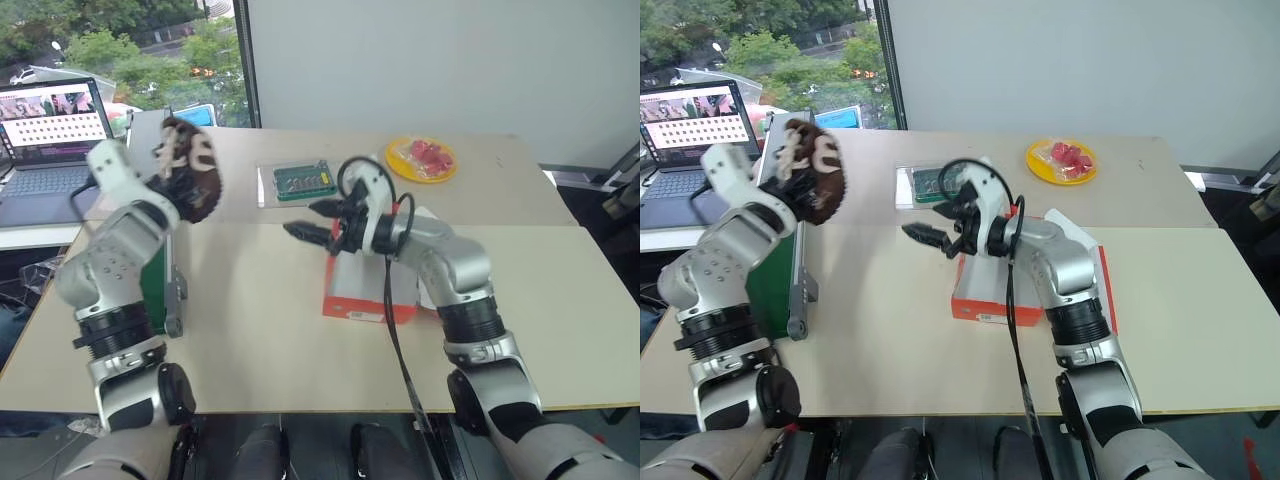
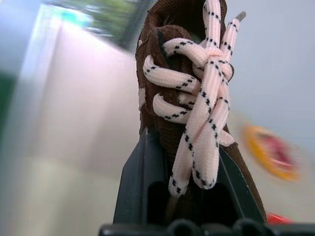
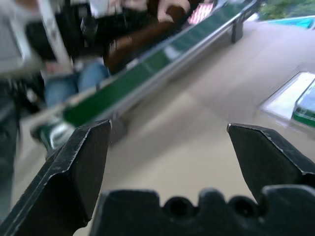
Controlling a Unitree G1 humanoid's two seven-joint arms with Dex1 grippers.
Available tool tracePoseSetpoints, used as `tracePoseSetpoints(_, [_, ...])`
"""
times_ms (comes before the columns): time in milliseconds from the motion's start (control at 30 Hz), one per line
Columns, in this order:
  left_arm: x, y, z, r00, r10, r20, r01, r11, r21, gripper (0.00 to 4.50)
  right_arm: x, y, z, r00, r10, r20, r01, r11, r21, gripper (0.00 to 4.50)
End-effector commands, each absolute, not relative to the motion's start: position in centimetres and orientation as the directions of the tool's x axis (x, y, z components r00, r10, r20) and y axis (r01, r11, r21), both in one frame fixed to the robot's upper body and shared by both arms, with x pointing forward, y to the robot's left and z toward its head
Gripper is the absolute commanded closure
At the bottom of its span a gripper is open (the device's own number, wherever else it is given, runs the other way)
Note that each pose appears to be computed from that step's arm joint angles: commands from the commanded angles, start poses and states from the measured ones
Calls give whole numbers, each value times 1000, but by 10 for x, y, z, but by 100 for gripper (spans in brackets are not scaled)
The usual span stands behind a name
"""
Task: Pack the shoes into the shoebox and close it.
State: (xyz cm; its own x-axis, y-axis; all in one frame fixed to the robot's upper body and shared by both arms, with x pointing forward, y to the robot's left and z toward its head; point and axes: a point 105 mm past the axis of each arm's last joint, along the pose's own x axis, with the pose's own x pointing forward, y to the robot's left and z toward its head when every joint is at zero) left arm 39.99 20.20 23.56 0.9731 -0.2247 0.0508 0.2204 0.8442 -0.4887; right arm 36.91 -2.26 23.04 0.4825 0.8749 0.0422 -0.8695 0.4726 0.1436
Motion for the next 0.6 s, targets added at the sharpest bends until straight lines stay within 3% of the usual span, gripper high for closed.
tracePoseSetpoints(33, [392, 149, 269, 891, -435, 132, 446, 780, -438, 435, 366, -28, 266, 483, 856, 186, -863, 429, 267, 0])
tracePoseSetpoints(100, [389, 121, 277, 833, -535, 139, 540, 735, -411, 435, 373, -36, 280, 522, 814, 254, -822, 400, 406, 0])
tracePoseSetpoints(167, [387, 104, 281, 795, -590, 139, 590, 700, -403, 435, 378, -40, 276, 549, 807, 218, -778, 397, 487, 0])
tracePoseSetpoints(300, [384, 78, 285, 739, -660, 138, 653, 649, -390, 435, 376, -40, 261, 550, 825, 132, -749, 417, 514, 0])
tracePoseSetpoints(600, [382, 56, 287, 683, -716, 143, 705, 595, -385, 435, 382, -49, 259, 593, 794, 132, -710, 439, 551, 0])
